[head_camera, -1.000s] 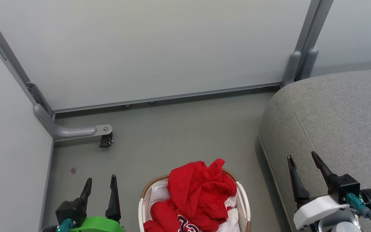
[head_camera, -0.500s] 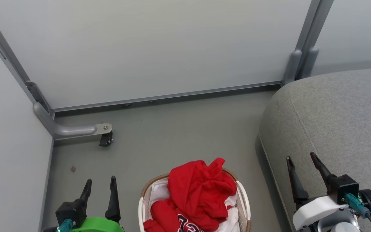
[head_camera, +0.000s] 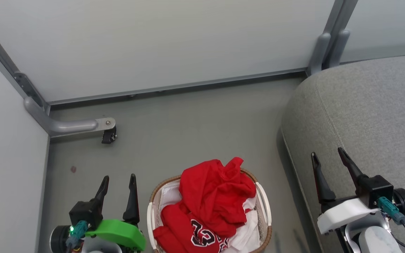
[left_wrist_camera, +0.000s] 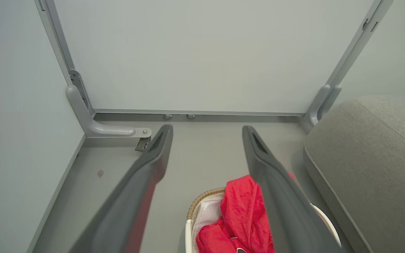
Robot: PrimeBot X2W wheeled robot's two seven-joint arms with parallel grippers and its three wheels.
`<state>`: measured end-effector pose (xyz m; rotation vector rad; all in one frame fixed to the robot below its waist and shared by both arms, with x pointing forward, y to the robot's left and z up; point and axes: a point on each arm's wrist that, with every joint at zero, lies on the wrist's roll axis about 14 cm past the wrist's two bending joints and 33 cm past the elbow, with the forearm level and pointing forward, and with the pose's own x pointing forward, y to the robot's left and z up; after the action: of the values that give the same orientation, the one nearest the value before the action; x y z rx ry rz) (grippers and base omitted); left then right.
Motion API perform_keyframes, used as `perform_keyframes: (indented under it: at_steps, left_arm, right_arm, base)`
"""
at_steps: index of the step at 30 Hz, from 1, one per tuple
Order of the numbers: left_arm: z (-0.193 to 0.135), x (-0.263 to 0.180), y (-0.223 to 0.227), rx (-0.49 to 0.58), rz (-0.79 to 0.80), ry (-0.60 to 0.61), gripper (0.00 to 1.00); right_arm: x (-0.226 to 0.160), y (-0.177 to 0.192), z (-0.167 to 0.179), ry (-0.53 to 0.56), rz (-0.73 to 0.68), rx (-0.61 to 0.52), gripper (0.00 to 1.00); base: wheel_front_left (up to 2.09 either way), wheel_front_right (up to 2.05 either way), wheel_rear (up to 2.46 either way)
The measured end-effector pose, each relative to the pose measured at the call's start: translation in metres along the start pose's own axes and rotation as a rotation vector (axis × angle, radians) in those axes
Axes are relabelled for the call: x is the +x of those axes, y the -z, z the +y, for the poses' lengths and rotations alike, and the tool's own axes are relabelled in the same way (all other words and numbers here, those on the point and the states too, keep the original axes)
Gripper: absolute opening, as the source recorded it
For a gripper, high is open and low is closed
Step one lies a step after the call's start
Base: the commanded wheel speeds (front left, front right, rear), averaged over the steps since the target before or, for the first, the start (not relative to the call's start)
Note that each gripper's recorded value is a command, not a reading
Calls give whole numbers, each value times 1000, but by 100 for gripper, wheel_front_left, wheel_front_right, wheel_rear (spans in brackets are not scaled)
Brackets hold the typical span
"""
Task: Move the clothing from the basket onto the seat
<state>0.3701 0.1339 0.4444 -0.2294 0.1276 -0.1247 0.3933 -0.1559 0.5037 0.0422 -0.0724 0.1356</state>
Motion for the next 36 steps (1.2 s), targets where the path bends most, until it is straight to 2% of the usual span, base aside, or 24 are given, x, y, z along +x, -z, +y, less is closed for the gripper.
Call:
perform_keyframes:
  at_steps: [8,20,27,36]
  left_arm:
    - [-19,48,29,42,101,91,100]
    - [-51,96,133,124,382,279,100]
    - [-73,105,199,162,541,407,100]
    - [-101,94,272,162,704,554,100]
  right_arm:
    - [38,8,-5,-2,-2,-1,100]
    - [74,56,-28,43,75,35,100]
    - [82,84,-49,92,116,55,100]
    - [79,124,-71,145,199,52,100]
  base:
    - [0,0,0]
    - [0,0,0]
    - [0,0,0]
    - [0,0,0]
